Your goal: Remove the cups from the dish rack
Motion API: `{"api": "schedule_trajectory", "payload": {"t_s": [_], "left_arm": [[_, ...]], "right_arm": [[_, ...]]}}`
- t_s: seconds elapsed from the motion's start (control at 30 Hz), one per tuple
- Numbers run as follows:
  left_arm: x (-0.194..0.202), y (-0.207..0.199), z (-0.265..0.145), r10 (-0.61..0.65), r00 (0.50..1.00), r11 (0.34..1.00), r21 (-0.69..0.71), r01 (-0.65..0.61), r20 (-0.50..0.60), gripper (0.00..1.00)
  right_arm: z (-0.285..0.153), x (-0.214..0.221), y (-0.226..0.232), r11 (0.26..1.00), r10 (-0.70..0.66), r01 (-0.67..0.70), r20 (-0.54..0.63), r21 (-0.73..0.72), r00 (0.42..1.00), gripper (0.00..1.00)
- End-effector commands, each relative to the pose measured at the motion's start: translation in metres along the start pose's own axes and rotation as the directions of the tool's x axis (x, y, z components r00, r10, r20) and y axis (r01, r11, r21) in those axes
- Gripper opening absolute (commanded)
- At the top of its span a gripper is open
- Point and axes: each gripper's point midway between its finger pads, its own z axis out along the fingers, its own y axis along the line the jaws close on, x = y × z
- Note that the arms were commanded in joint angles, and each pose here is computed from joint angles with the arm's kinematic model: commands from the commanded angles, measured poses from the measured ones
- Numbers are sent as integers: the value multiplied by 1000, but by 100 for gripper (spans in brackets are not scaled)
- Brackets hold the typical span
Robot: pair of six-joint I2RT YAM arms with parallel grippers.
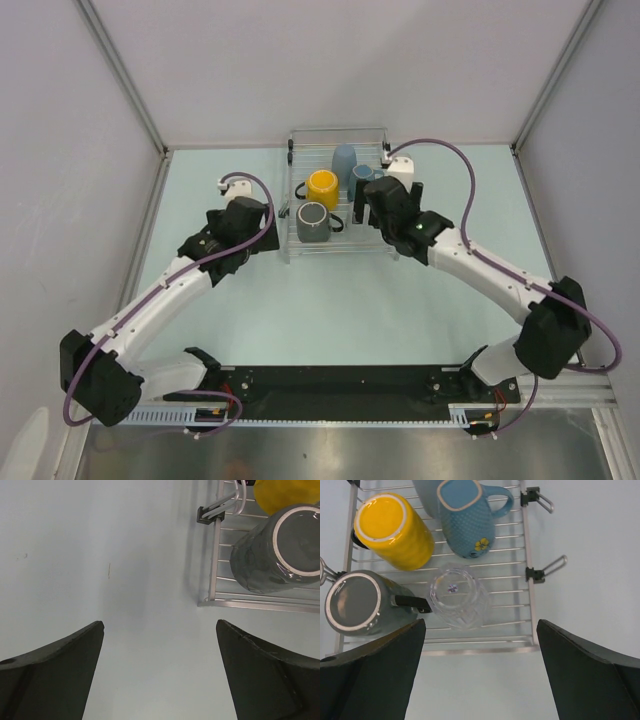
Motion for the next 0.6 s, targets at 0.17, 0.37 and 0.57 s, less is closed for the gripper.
{"api": "schedule_trajectory", "payload": {"t_s": [0.17, 0.37, 0.57], "left_arm": [[0, -6, -6, -23, 1000, 999, 34, 22, 3, 100], [3, -9, -2, -12, 1000, 999, 39, 13, -18, 100], [6, -10, 1, -10, 1000, 999, 36, 11, -29, 100]], "right_arm": [[49, 5, 34, 1000, 10, -12, -94, -19, 996, 100], [77, 15, 39, 1000, 3, -3, -148, -3, 989, 100], [94, 21, 38, 1000, 12, -12, -176, -2, 984, 100]]}}
